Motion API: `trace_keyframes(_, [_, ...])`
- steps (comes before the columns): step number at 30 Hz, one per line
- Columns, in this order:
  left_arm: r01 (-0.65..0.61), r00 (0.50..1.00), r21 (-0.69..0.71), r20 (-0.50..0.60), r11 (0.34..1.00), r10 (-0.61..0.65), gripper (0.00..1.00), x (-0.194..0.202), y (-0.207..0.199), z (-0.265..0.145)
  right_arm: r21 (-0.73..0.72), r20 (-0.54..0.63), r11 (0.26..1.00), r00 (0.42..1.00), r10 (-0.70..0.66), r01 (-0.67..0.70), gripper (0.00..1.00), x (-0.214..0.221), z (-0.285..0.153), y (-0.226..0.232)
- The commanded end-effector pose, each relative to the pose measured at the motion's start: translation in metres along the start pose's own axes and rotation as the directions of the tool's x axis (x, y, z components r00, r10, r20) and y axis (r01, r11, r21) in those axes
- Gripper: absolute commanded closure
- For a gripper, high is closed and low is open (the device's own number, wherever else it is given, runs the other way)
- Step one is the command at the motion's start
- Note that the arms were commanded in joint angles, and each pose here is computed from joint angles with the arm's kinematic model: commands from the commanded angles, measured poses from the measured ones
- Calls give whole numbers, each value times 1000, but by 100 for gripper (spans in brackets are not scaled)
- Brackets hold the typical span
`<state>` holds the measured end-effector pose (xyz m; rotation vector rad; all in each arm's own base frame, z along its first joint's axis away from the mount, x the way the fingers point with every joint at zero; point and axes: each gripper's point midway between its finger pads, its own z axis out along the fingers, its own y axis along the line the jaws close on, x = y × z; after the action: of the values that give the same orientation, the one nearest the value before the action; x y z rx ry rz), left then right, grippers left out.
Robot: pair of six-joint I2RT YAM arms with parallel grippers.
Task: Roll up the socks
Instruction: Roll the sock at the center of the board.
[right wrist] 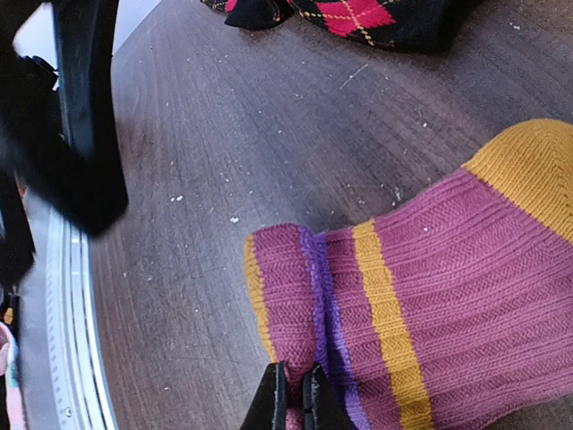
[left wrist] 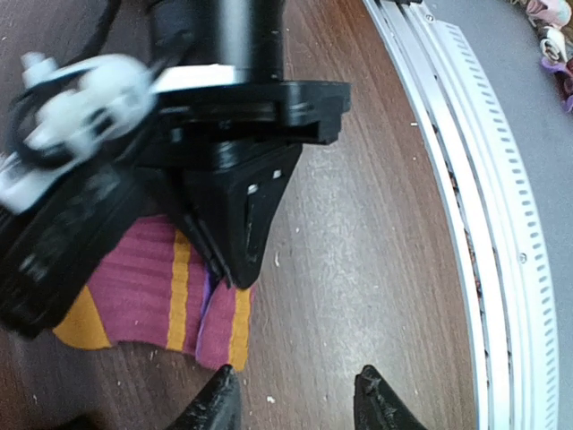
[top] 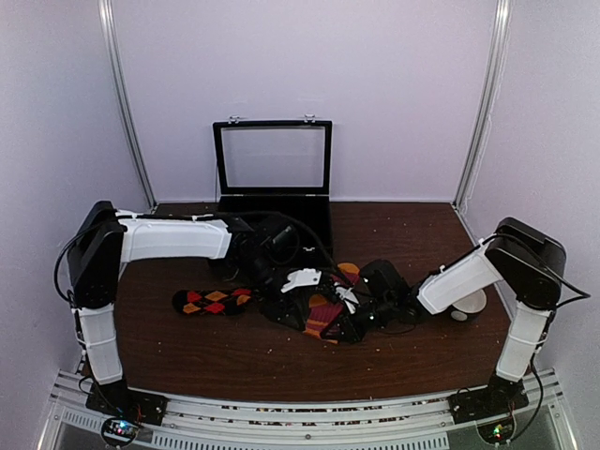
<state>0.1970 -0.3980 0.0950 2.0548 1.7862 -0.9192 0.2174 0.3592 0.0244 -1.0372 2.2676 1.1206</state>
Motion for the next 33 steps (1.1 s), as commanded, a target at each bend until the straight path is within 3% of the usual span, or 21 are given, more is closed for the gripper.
trace_keyframes(1, [-73, 997, -82, 27, 994, 76, 55, -16, 8, 7, 104, -183, 971, 955, 234, -218, 100, 68, 1, -33])
trace_keyframes(10, [-93, 995, -125, -54, 988, 87, 66, -11, 29, 23, 95, -200, 956, 935, 293, -279, 100, 80, 3, -41])
trace_keyframes(17, [-140, 985, -97, -119, 985, 128, 67, 0, 20, 39, 116, -207, 942, 920, 332, -314, 100, 87, 0, -48])
trace_keyframes(29, [-258, 931, -71, -285, 964, 228, 72, 29, 38, 52, 112, -245, 927, 894, 375, -358, 100, 91, 4, -49])
trace_keyframes(33, [-264, 929, -94, -293, 960, 226, 75, 29, 44, 53, 115, -254, 927, 892, 375, -357, 100, 93, 3, -49])
